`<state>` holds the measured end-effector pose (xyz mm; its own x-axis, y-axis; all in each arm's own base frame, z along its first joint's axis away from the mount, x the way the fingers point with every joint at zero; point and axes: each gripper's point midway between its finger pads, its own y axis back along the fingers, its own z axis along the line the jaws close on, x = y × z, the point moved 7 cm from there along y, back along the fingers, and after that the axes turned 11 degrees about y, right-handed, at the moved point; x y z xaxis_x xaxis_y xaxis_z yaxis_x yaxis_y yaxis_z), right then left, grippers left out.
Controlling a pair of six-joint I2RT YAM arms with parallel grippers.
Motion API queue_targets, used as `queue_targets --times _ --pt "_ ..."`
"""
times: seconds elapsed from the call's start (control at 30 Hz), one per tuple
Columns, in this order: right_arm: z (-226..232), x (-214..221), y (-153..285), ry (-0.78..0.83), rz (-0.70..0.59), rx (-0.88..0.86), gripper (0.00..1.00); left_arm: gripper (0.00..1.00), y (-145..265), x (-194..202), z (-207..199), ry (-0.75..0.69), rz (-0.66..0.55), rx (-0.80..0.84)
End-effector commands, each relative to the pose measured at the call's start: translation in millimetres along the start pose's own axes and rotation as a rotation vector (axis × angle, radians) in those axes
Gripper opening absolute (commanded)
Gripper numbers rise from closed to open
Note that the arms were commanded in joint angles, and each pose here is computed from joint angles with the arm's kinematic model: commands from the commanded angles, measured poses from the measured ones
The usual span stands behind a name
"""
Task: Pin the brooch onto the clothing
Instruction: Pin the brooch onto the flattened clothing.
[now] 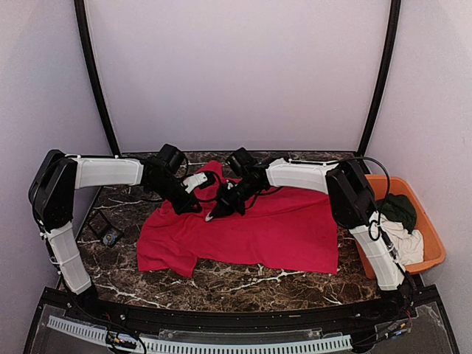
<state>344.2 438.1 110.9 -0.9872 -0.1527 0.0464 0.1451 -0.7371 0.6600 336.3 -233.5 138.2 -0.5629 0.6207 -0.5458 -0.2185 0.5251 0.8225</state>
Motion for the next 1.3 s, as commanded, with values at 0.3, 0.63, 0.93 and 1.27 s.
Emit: queue_targets --times 0.3,0.63,0.93,1.27 --pt "12.4 -2.3 12.5 0.019 -0.028 -0.029 0.00 0.00 9.5 2.7 -12.3 -0.028 0.020 0.003" --pt "17.2 -10.6 29.1 0.017 -0.065 -0.058 0.00 0.01 8.5 7.2 -15.3 -0.047 0.047 0.003" --pt "21.6 -14.4 29.7 0.027 -0.059 -0.077 0.00 0.01 6.0 7.2 -18.7 -0.053 0.053 0.020" --pt "27.4 -11.4 20.8 0.059 -0.040 -0.068 0.00 0.01 2.6 6.5 -21.4 -0.057 0.056 0.027"
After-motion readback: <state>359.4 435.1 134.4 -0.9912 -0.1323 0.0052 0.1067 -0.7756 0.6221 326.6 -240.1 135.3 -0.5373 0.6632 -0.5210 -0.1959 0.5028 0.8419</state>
